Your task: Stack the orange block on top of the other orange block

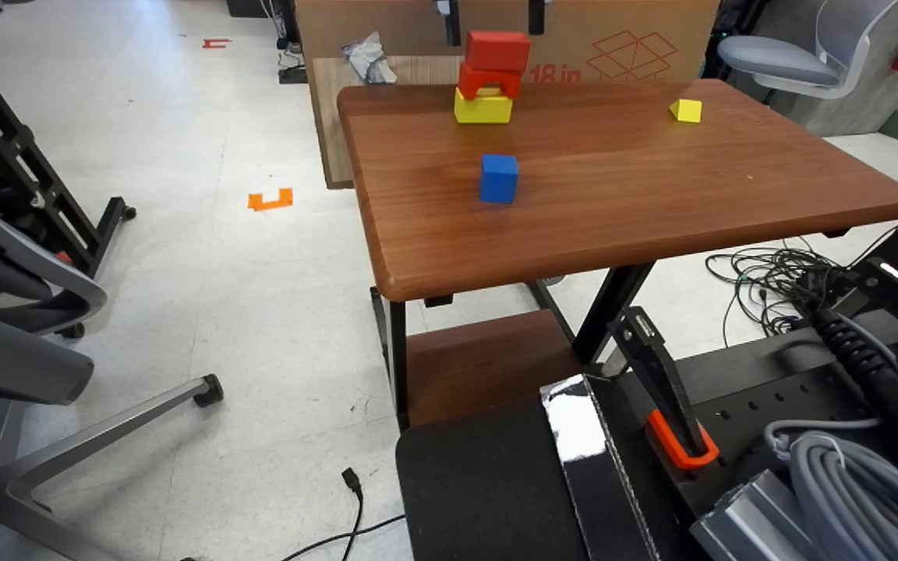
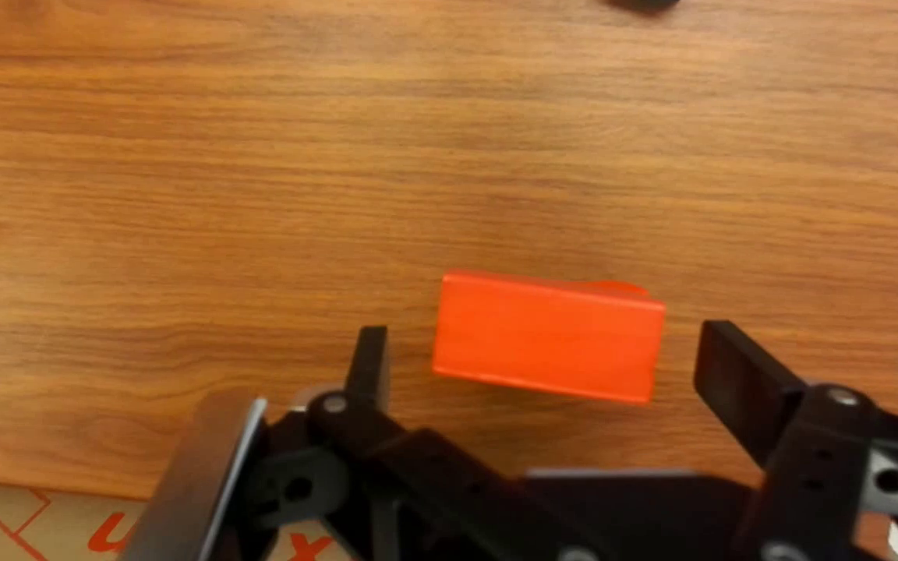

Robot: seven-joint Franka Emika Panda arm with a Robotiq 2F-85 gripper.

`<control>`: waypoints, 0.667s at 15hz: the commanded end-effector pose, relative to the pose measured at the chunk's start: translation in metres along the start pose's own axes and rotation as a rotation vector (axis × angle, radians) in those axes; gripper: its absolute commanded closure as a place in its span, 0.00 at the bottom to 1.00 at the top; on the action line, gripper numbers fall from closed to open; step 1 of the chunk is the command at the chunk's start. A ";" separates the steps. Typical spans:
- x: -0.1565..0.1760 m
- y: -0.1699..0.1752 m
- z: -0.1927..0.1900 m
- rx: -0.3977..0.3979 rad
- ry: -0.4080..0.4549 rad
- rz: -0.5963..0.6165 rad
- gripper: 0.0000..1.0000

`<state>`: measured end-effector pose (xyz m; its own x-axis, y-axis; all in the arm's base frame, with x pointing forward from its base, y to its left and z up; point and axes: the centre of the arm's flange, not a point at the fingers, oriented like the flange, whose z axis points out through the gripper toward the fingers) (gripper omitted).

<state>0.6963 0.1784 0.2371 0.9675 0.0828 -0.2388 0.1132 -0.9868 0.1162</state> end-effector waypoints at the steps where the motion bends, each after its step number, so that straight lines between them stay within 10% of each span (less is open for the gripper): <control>1: -0.029 0.021 -0.044 -0.026 0.041 0.002 0.00; 7: -0.112 0.066 -0.110 -0.046 0.095 -0.079 0.00; 8: -0.057 0.049 -0.103 -0.024 0.095 -0.016 0.00; 10: -0.068 0.054 -0.116 -0.023 0.108 -0.019 0.00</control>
<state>0.6633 0.1361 0.3716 0.9838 0.1171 -0.1361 0.1355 -0.9816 0.1346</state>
